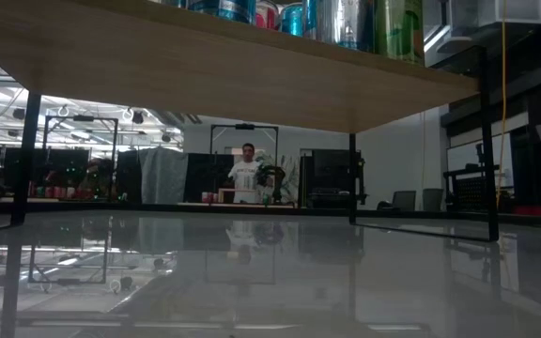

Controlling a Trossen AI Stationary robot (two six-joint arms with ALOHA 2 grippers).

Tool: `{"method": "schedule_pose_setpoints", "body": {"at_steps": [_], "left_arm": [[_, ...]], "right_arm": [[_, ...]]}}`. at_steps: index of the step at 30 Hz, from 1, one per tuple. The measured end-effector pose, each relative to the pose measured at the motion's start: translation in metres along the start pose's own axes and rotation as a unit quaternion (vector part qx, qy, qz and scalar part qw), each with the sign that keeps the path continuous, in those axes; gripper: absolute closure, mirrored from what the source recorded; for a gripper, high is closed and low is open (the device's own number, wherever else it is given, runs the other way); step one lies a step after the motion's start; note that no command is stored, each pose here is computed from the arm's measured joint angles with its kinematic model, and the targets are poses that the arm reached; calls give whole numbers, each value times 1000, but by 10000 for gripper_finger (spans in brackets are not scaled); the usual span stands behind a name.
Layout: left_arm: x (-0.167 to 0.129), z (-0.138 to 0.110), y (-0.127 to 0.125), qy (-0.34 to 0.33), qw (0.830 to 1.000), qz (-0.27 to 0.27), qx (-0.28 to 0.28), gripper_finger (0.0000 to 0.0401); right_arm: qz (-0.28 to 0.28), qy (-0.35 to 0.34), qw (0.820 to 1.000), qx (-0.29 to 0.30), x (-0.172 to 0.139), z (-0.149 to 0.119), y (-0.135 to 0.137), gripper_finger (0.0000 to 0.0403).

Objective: Place canned beverage on shelf
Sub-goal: Put the red soda can on the shelf

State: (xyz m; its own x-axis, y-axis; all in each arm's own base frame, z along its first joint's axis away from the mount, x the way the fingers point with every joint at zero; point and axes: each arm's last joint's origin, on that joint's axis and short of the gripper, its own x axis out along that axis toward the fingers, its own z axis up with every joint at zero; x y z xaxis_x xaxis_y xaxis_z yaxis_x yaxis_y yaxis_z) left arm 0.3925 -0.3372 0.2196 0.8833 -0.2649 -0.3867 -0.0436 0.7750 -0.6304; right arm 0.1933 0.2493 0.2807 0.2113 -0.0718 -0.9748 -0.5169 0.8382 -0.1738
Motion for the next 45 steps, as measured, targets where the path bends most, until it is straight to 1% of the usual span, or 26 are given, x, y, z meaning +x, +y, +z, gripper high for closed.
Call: {"method": "schedule_pose_setpoints", "body": {"at_steps": [7, 14, 19, 24, 33, 41, 45], "left_arm": [[4, 8, 6, -7, 1000, 7, -4, 14], [6, 12, 9, -10, 1000, 10, -7, 14], [6, 13, 10, -11, 1000, 11, -11, 14], [6, 13, 10, -11, 1000, 10, -11, 14], [6, 13, 10, -11, 1000, 10, -11, 14], [6, 13, 10, -11, 1000, 10, -11, 14], [6, 13, 10, -11, 1000, 10, -11, 14]], "right_arm": [[35, -26, 999, -10, 16, -7, 2, 13], [2, -22, 999, -24, 24, -12, 1, 13], [4, -11, 999, -37, 25, -13, 0, 13], [27, -8, 999, -36, 22, -15, 0, 13], [61, -26, 997, -29, 13, -16, -1, 13], [63, -29, 997, -28, 12, -16, -1, 13], [61, -38, 997, -20, 8, -16, -6, 13]]}}
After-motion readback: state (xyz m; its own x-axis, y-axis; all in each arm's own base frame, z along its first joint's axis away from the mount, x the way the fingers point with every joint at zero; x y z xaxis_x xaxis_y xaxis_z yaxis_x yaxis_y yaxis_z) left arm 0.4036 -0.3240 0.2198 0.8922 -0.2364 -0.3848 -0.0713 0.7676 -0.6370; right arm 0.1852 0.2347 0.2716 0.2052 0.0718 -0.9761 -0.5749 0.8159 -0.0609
